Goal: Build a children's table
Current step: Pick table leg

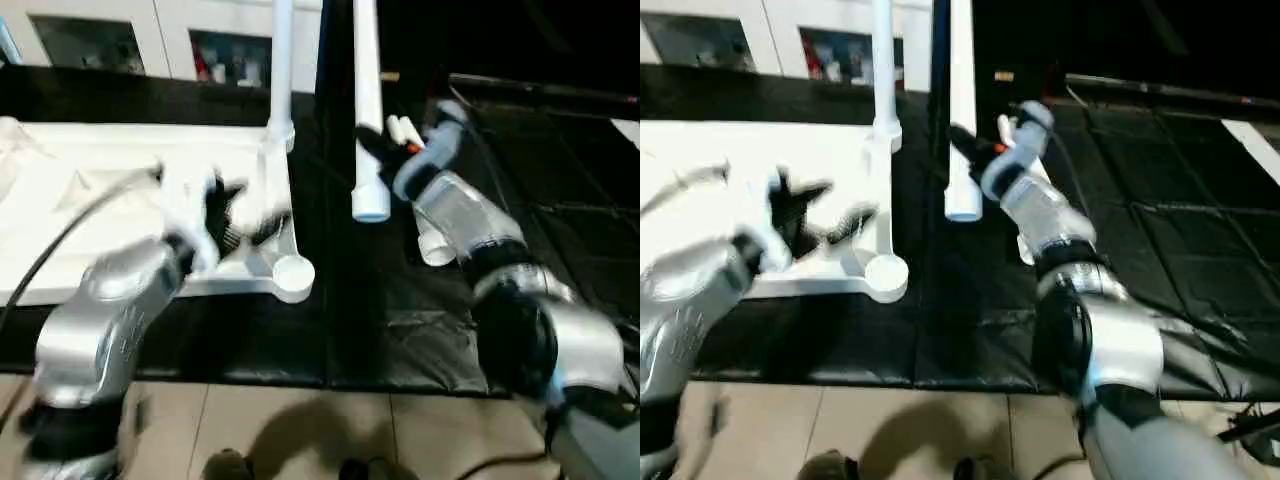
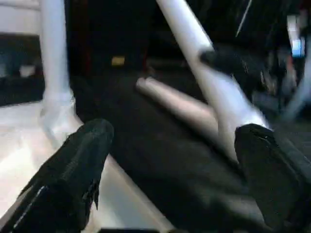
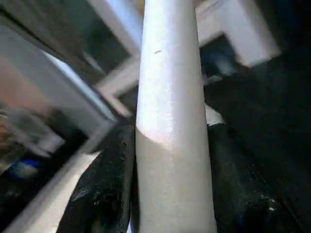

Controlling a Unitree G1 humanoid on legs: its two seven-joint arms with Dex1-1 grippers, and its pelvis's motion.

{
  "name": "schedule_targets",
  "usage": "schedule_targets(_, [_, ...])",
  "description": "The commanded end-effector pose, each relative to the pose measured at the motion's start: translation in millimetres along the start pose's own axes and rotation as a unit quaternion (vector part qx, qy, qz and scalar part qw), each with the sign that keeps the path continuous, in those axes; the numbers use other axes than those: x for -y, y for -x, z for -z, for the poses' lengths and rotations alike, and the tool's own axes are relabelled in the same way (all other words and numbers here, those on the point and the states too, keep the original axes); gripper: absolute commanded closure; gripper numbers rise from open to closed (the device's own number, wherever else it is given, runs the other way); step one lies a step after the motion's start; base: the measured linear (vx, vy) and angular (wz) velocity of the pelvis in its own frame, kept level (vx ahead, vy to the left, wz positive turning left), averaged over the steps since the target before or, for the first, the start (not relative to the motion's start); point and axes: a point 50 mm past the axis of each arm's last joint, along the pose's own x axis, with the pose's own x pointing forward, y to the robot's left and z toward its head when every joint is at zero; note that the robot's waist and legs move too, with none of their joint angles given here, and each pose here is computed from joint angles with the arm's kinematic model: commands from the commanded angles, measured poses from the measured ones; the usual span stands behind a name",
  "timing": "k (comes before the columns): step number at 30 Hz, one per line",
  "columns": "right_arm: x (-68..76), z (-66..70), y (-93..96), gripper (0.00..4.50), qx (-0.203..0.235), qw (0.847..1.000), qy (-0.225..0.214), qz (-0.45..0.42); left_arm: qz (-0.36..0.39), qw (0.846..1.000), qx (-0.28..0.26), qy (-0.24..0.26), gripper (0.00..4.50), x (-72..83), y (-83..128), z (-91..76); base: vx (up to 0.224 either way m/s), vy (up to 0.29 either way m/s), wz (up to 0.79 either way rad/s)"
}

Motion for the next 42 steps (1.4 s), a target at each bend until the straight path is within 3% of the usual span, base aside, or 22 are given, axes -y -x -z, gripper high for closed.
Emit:
schedule_targets(1, [-11.4, -8.9, 4.4, 2.68, 0.027, 0.997, -0.021, -0.072, 0.005, 0.999, 0.021, 0.042, 0.00, 0.6, -6, -7.0, 0.000, 0.000, 0.00])
schedule_targets(4, [-15.6, -4.4, 15.7, 2.68, 0.029, 0.992, -0.036, -0.117, 0.028, 0.994, 0.044, 0.096, 0.00, 6.1, -17, -14.9, 0.000, 0.000, 0.00])
schedule_targets(9, [-33.3, 11.6, 28.4, 2.68, -0.005, 0.980, -0.035, -0.193, 0.076, 0.981, 0.058, 0.171, 0.00, 17.1, -39, -25.9, 0.000, 0.000, 0.00])
schedule_targets(22, [-58.1, 29.2, 39.4, 2.68, -0.056, 0.968, -0.001, -0.243, 0.118, 0.962, 0.070, 0.235, 0.00, 33.3, -60, -41.3, 0.000, 0.000, 0.00])
schedule_targets(25, [-60.9, 37.6, 34.6, 2.68, -0.076, 0.970, 0.054, -0.223, 0.104, 0.966, 0.062, 0.230, 0.00, 34.5, -63, -40.0, 0.000, 0.000, 0.00])
schedule_targets(27, [-63.6, 43.6, 27.6, 2.68, -0.085, 0.970, 0.127, -0.190, 0.073, 0.973, 0.049, 0.212, 0.29, 33.0, -66, -37.6, 0.000, 0.000, 0.00])
schedule_targets(28, [-63.6, 43.6, 27.6, 2.68, -0.085, 0.970, 0.127, -0.190, 0.073, 0.973, 0.049, 0.212, 0.29, 33.0, -66, -37.6, 0.000, 0.000, 0.00])
schedule_targets(29, [-65.8, 45.8, 23.6, 2.68, -0.081, 0.967, 0.180, -0.161, 0.041, 0.976, 0.041, 0.210, 0.29, 31.1, -68, -36.1, 0.000, 0.000, 0.00])
schedule_targets(30, [-66.3, 46.6, 22.3, 2.68, -0.081, 0.964, 0.204, -0.149, 0.029, 0.977, 0.039, 0.210, 0.48, 30.5, -69, -35.6, 0.000, 0.000, 0.00])
schedule_targets(32, [-66.8, 48.5, 20.5, 2.68, -0.081, 0.954, 0.260, -0.129, 0.009, 0.976, 0.039, 0.212, 0.69, 29.4, -71, -35.3, 0.000, 0.000, 0.00])
schedule_targets(33, [-67.8, 50.4, 19.0, 2.68, -0.079, 0.940, 0.312, -0.112, -0.017, 0.974, 0.048, 0.219, 0.73, 27.8, -74, -36.4, 0.000, 0.000, 0.00])
schedule_targets(34, [-69.1, 52.1, 17.9, 2.68, -0.079, 0.932, 0.336, -0.106, -0.032, 0.973, 0.053, 0.223, 0.80, 27.0, -75, -37.0, 0.000, 0.000, 0.00])
schedule_targets(37, [-73.9, 55.1, 16.3, 2.68, -0.071, 0.926, 0.354, -0.112, -0.047, 0.970, 0.059, 0.231, 1.06, 26.7, -76, -37.5, 0.000, 0.000, 0.00])
schedule_targets(42, [-87.5, 57.1, 9.2, 2.68, -0.025, 0.900, 0.422, -0.104, -0.109, 0.956, 0.068, 0.263, 1.36, 23.1, -79, -33.1, 0.000, 0.000, 0.00])
